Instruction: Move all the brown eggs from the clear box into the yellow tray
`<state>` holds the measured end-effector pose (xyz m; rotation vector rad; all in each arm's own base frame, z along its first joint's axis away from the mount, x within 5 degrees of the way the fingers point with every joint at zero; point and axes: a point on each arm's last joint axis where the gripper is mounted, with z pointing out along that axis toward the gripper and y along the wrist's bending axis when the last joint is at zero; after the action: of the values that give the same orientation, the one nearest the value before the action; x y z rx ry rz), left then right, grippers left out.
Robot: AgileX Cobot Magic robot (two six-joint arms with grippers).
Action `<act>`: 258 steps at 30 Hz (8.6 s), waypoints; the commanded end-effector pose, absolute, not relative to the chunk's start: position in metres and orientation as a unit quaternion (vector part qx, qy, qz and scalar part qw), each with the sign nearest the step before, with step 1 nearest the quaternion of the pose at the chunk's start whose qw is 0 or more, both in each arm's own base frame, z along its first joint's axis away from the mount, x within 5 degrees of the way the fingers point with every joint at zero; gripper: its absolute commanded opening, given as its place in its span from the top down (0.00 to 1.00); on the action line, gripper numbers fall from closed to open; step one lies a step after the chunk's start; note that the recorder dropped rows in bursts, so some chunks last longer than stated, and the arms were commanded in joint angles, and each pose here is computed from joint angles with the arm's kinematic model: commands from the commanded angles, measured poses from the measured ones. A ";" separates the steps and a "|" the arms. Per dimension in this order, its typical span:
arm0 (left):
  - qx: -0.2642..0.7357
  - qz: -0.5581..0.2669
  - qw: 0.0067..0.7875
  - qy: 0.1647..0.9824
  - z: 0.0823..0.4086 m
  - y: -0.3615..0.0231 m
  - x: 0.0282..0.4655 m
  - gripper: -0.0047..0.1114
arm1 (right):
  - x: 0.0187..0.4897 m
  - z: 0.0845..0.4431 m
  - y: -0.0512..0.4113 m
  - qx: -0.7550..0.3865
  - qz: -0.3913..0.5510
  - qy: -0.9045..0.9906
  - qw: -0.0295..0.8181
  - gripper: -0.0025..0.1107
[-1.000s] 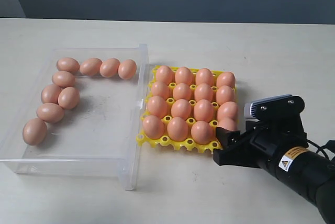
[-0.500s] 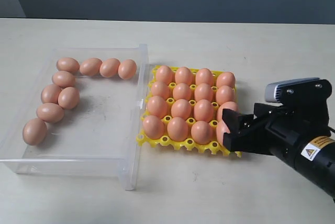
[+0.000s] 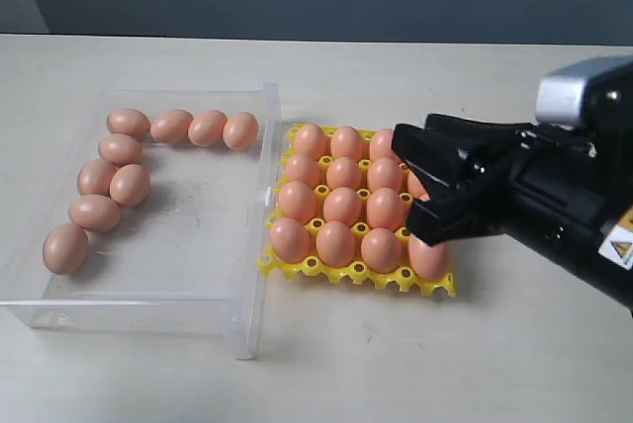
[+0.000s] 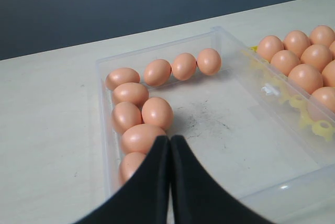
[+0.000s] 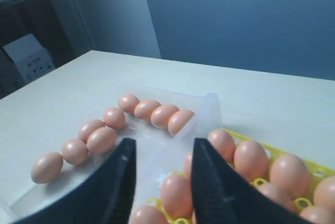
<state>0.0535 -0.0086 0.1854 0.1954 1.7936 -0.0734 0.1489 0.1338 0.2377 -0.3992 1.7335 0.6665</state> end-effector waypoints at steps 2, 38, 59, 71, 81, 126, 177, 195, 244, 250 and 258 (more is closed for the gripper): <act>0.084 -0.033 0.624 0.776 0.185 -0.009 0.054 0.96 | 0.168 0.261 0.159 -0.215 0.278 0.756 0.553 0.99; 0.084 -0.033 0.624 0.776 0.185 -0.009 0.054 0.96 | 0.217 0.283 0.171 -0.286 0.178 0.813 0.474 0.98; 0.084 -0.033 0.624 0.776 0.185 -0.009 0.054 0.96 | 0.231 0.170 0.099 -0.128 0.081 0.900 0.409 0.98; 0.084 -0.033 0.624 0.776 0.185 -0.009 0.054 0.96 | 0.239 0.147 0.086 -0.104 0.059 0.923 0.367 0.98; 0.084 -0.033 0.624 0.776 0.185 -0.009 0.054 0.96 | 0.217 0.146 0.088 -0.115 0.091 0.954 0.262 0.98; 0.084 -0.033 0.624 0.776 0.185 -0.009 0.054 0.96 | 0.164 0.154 0.104 -0.078 0.173 0.967 0.169 0.98; 0.084 -0.033 0.624 0.776 0.185 -0.009 0.054 0.96 | 0.213 0.151 0.114 -0.100 0.129 0.946 0.281 0.98; 0.084 -0.033 0.624 0.776 0.185 -0.009 0.054 0.96 | 0.207 0.148 0.115 -0.113 0.135 0.952 0.250 0.98; 0.084 -0.033 0.624 0.776 0.185 -0.009 0.054 0.96 | 0.037 0.294 -0.022 0.060 0.042 0.849 0.524 0.98; 0.084 -0.033 0.624 0.776 0.185 -0.009 0.054 0.96 | 0.042 0.306 -0.035 0.043 -0.048 0.801 0.595 0.98; 0.084 -0.033 0.624 0.776 0.185 -0.009 0.054 0.96 | 0.051 0.317 -0.022 -0.034 -0.047 0.723 0.689 0.98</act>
<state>0.0535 -0.0086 0.1854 0.1954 1.7936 -0.0734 0.0484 -0.0261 0.3219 -0.0224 1.6518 -0.0944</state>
